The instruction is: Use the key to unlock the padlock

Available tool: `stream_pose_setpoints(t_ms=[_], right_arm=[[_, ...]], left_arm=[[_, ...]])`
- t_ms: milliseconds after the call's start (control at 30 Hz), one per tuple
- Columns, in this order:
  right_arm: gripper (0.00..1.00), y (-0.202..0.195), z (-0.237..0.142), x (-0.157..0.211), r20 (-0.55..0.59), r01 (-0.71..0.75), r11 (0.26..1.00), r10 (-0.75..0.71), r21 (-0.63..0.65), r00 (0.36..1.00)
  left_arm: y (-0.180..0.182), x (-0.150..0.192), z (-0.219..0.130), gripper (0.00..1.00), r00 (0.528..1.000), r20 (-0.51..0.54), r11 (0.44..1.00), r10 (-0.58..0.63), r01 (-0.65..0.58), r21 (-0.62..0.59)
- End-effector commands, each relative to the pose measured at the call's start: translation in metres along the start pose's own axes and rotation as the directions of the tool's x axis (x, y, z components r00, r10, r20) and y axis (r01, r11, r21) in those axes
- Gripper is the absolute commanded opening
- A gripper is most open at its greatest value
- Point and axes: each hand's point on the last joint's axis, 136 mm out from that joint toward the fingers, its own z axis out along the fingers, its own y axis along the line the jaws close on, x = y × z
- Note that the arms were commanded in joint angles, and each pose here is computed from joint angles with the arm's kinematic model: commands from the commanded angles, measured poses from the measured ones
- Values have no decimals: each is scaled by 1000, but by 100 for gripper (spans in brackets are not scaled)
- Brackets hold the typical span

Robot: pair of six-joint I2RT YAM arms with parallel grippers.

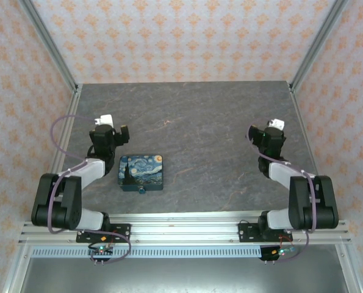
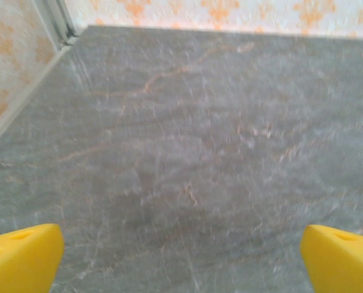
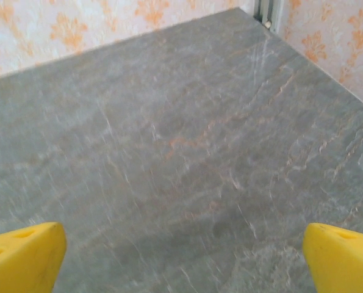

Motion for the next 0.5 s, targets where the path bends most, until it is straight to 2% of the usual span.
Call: stream_pose_setpoints(t_ms=[0,100,200,300,367,467], right_arm=[[99,2,-12,-7,-89,-158,987,159,17,983],[99,2,-29,-17,-76,-369,929,369,17,926],[99,25,-50,-27,-63,-472,864,469,-176,881],[97,55,-55,-15,-247,-510,827,456,-237,855],[92,73,-57,11,-397,-513,832,407,-212,823],[92,95,-69,42,-514,-513,836,358,-196,780]], left_arm=[[15,-6,-18,100,991,-81,993,-102,97,-71],[14,-10,-34,100,965,-166,978,-204,192,-85],[12,0,-55,100,901,-314,954,-298,271,-127],[0,17,-78,100,830,-436,937,-346,331,-114],[-6,28,-95,100,804,-468,925,-368,367,-98],[-8,40,-116,100,784,-503,924,-364,373,-89]])
